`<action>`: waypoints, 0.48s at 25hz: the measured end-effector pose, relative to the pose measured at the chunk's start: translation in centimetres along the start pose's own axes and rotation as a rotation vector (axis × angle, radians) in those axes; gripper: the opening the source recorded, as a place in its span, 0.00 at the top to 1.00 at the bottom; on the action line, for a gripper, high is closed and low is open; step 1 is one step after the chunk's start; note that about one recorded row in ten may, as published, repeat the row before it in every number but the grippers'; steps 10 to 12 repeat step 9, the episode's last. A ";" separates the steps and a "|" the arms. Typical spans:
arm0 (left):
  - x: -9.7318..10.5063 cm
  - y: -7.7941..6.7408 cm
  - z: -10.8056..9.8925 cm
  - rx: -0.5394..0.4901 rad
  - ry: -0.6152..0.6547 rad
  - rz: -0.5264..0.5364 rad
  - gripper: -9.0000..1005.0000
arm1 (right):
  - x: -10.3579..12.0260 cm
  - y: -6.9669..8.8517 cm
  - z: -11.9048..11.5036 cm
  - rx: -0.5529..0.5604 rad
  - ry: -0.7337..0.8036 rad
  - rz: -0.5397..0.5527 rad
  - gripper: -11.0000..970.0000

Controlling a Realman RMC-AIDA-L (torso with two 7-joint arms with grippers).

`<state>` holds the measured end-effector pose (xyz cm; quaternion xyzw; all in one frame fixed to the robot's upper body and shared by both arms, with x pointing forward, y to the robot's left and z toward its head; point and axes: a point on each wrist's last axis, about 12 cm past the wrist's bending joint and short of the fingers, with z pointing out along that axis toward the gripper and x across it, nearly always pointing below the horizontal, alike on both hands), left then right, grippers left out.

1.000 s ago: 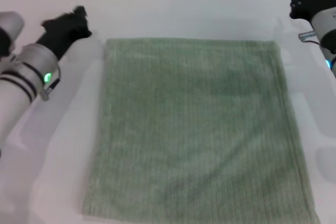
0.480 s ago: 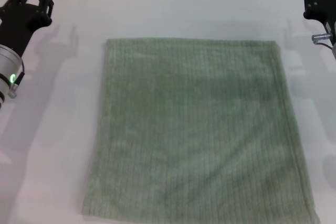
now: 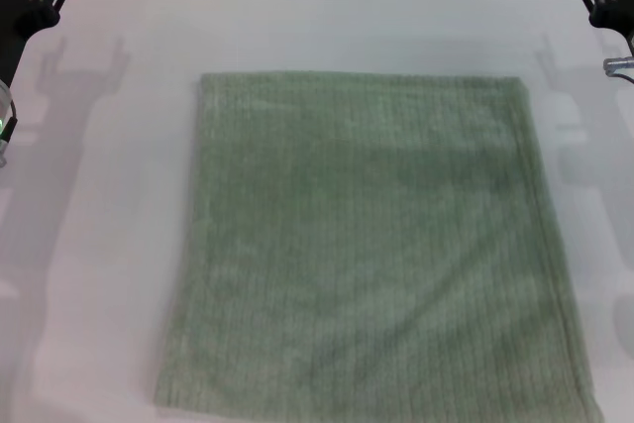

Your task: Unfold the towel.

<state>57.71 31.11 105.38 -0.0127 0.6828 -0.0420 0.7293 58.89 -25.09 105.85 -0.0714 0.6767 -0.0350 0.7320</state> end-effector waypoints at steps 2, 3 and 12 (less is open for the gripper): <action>-0.1 0.0 0.2 -0.003 0.001 -0.001 0.26 | 0.0 -0.1 0.0 0.005 -0.002 0.003 0.28; -0.1 0.0 0.2 -0.003 0.001 -0.001 0.25 | 0.0 0.0 0.0 0.005 -0.001 0.003 0.26; -0.2 0.2 0.8 -0.037 0.015 -0.017 0.20 | 0.2 -0.2 -0.1 0.006 0.012 -0.006 0.22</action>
